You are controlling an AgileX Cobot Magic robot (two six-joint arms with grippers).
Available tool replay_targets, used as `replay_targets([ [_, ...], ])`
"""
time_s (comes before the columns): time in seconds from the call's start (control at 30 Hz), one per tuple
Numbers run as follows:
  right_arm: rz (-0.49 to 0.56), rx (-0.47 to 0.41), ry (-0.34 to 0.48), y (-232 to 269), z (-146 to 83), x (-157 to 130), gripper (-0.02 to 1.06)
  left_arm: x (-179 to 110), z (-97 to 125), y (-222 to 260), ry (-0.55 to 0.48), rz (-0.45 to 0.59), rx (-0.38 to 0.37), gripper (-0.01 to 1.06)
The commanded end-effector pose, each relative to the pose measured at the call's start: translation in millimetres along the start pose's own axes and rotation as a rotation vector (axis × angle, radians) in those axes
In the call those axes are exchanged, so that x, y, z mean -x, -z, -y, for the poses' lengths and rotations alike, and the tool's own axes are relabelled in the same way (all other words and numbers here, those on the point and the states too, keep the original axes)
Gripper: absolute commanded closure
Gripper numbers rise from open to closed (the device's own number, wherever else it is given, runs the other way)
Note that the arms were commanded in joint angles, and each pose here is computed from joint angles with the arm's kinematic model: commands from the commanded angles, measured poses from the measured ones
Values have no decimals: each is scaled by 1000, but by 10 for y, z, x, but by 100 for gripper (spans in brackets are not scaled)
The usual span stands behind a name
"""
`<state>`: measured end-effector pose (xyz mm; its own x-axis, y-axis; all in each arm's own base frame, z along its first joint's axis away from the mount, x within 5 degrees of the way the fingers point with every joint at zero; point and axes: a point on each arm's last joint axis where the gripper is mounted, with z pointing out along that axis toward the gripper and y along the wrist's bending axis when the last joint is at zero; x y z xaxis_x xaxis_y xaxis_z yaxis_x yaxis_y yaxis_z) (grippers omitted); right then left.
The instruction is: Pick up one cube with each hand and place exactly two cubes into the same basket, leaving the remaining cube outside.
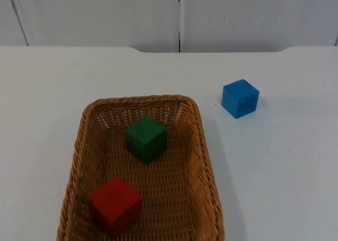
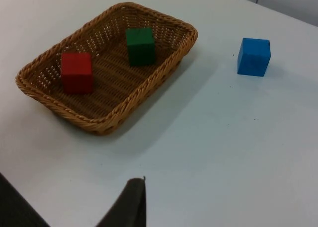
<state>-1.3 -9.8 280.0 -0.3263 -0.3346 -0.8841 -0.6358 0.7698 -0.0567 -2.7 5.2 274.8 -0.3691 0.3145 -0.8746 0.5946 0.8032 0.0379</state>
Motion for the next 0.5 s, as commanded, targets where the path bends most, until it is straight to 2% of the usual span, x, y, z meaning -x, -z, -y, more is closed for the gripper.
replay_targets([
  [0.0, 9, 5, 2, -1, -1, 1, -1, -1, 6, -6, 3, 11, -9, 0],
  [0.47, 11, 5, 2, -1, -1, 3, -1, -1, 6, -6, 3, 11, -9, 0],
])
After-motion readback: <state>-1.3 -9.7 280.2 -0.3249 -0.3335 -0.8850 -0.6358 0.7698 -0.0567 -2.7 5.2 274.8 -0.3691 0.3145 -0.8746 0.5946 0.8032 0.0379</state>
